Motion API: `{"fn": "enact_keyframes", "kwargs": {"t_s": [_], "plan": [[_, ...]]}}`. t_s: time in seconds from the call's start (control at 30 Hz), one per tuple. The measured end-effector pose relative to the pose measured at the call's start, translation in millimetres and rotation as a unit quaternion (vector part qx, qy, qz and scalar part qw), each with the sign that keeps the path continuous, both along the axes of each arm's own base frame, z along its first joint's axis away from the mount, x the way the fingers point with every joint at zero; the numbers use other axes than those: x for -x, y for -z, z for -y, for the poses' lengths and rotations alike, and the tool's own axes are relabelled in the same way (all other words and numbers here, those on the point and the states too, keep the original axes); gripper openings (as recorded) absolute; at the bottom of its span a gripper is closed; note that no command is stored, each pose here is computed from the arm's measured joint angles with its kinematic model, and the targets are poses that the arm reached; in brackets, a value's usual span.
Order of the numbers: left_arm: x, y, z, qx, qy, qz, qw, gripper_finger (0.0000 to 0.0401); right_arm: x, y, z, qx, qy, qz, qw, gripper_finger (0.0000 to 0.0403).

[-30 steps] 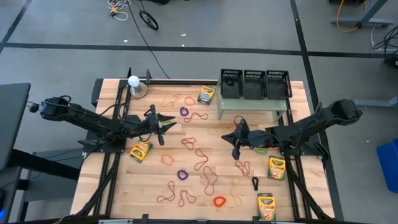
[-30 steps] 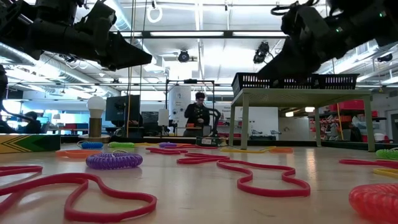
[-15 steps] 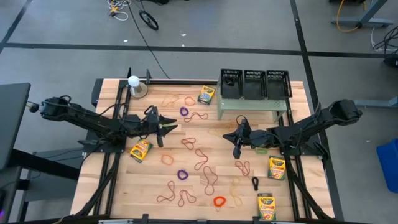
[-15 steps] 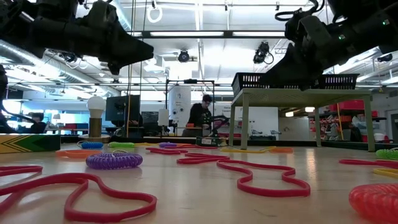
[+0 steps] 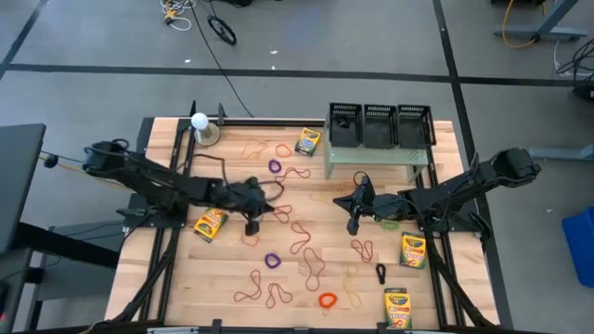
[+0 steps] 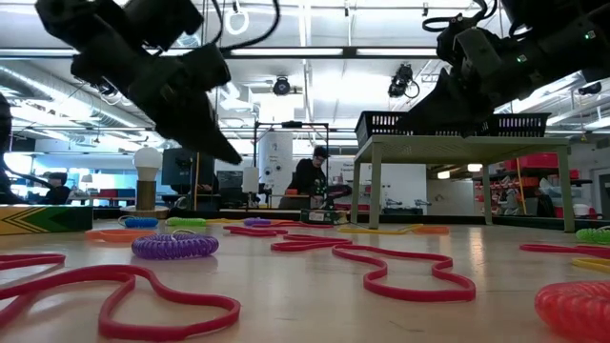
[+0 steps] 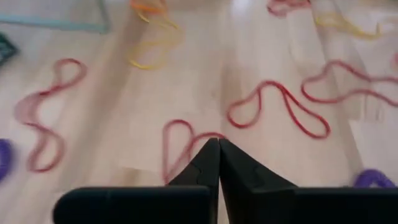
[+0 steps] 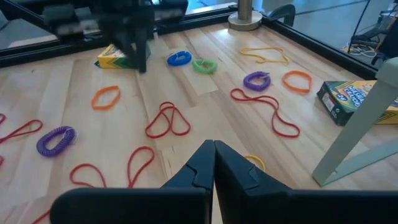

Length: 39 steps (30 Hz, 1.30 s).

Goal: Pick & Place Office Desk Supplies
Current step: Put the red rubber band into the right black basket on the shelf

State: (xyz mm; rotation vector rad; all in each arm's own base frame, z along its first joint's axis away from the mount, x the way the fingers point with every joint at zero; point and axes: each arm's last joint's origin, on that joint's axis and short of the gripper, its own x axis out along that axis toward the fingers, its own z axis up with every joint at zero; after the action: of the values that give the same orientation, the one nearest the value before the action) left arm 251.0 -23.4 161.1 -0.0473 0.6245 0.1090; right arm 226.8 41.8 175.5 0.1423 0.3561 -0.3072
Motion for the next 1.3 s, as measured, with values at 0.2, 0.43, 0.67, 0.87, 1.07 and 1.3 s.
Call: {"fn": "enact_keyframes", "kwargs": {"t_s": [0.2,0.43,0.67,0.87,1.07,1.3], "plan": [[-17.3,19.5,-10.7,-0.005,-0.019,-0.068,0.997,0.0086,0.0,0.1,0.0,0.000,0.000,0.000,1.000,0.0011],[-31.9,33.1,-18.2,0.008,0.030,-0.105,0.994,0.0187,0.0,0.1,0.0,0.000,0.000,-0.001,1.000,0.0011],[-36.8,46.2,-19.0,-0.041,0.048,-0.136,0.989,0.0255,0.0,0.2,0.0,0.000,-0.001,-0.001,1.000,0.0011],[-36.1,48.7,-19.4,-0.052,0.051,-0.149,0.986,0.0241,0.0,0.2,0.0,0.000,-0.001,-0.001,1.000,0.0011],[-33.2,50.1,-19.0,-0.057,0.060,-0.170,0.982,0.0136,0.0,0.2,0.0,0.000,-0.001,-0.001,1.000,0.0011],[-23.2,33.7,-21.2,-0.094,0.060,-0.237,0.965,0.0011,0.2,0.7,0.0,0.002,-0.001,-0.004,1.000,0.0011]]}}
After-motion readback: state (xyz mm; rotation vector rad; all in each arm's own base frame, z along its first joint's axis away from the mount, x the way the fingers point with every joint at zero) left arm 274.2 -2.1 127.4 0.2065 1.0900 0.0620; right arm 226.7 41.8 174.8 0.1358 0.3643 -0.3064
